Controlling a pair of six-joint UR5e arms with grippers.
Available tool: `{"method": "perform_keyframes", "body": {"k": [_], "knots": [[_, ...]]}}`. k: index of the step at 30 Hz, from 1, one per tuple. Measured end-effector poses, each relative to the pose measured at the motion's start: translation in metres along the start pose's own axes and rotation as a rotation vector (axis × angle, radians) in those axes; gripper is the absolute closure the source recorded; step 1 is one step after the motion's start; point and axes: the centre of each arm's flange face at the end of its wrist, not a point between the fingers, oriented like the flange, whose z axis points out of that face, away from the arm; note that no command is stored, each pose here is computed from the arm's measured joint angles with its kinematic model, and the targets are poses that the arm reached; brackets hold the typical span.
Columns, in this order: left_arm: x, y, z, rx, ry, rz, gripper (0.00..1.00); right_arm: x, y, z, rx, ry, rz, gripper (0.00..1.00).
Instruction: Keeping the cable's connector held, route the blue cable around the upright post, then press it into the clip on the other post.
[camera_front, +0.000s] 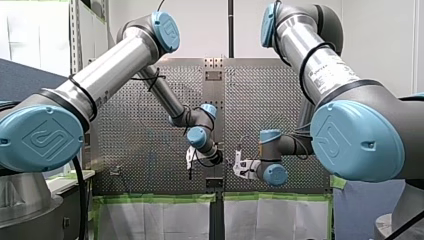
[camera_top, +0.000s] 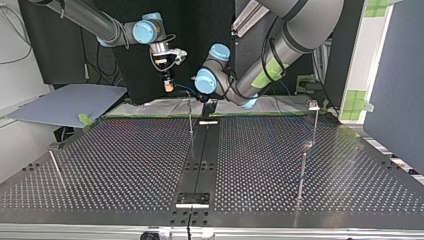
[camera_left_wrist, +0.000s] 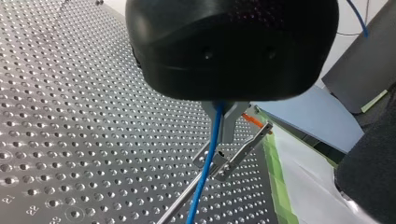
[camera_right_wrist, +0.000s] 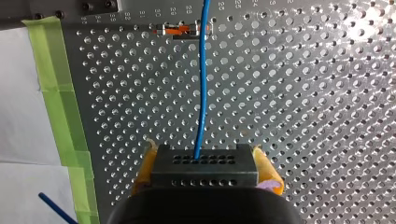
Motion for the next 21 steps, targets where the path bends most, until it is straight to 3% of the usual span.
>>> {"method": "perform_keyframes", "body": {"k": [12, 21], "knots": [[0.016, 0.006, 0.008, -0.015, 0.006, 0.009, 1.0, -0.006, 0.007, 0.0, -0.016, -0.005, -0.001, 1.0], [0.016, 0.007, 0.014, -0.016, -0.032, 0.001, 1.0, -0.025, 0.023, 0.003, -0.044, -0.025, 0.008, 1.0]]}}
